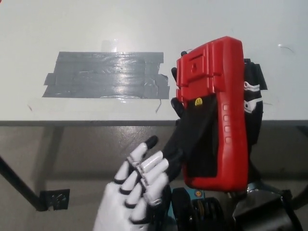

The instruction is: The robot first picks the multimeter with right hand and then unfolds the black stand on the back of it using left hand

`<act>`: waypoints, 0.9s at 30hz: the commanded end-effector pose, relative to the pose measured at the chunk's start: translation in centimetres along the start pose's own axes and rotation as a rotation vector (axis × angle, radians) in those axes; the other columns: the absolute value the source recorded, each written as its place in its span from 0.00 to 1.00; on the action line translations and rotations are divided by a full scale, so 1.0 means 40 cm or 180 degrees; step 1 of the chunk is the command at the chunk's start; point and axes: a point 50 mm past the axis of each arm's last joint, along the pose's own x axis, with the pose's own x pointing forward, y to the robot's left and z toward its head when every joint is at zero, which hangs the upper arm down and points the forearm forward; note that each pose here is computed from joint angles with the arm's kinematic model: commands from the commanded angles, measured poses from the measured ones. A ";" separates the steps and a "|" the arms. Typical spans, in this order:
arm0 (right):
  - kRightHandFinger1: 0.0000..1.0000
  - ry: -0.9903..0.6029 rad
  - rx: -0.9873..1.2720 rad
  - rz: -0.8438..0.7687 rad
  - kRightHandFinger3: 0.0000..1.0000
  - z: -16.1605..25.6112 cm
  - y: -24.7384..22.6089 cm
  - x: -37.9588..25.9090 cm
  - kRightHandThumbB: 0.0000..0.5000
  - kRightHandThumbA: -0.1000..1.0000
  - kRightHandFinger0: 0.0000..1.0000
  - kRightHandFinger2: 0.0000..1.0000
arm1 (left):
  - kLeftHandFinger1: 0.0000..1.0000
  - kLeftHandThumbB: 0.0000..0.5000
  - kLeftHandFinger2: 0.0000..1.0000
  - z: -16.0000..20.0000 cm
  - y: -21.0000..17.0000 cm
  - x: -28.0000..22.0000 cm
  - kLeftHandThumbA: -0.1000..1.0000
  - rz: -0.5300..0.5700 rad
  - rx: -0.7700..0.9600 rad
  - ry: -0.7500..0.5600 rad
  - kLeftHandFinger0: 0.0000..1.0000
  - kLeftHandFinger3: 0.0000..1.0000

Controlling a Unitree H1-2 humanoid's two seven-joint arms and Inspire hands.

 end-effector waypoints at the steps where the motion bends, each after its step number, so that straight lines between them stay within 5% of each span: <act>1: 0.42 -0.0392 0.1000 0.0049 1.00 -0.031 0.139 0.033 0.20 0.00 0.00 0.79 | 1.00 0.84 1.00 0.033 -0.061 0.014 1.00 0.0582 0.0285 -0.0141 1.00 1.00; 3: 0.41 -0.0478 0.1126 0.0119 1.00 -0.015 0.170 0.064 0.19 0.00 0.00 0.79 | 1.00 0.75 1.00 0.021 -0.102 0.003 1.00 0.0430 0.0354 -0.0041 1.00 1.00; 7: 0.42 -0.0568 0.1170 0.0116 1.00 -0.012 0.183 0.072 0.13 0.00 0.00 0.82 | 1.00 0.74 1.00 0.012 -0.117 0.002 1.00 0.0426 0.0399 -0.0081 1.00 1.00; 17: 0.52 -0.0652 0.1232 0.0085 1.00 0.000 0.202 0.086 0.10 0.00 0.07 0.91 | 1.00 0.79 1.00 -0.006 -0.123 0.010 1.00 0.0362 0.0526 -0.0180 1.00 1.00; 27: 0.56 -0.0691 0.1250 0.0048 1.00 0.013 0.176 0.074 0.02 0.00 0.09 0.86 | 1.00 0.81 1.00 0.007 -0.094 -0.020 1.00 0.0269 0.0479 -0.0047 1.00 1.00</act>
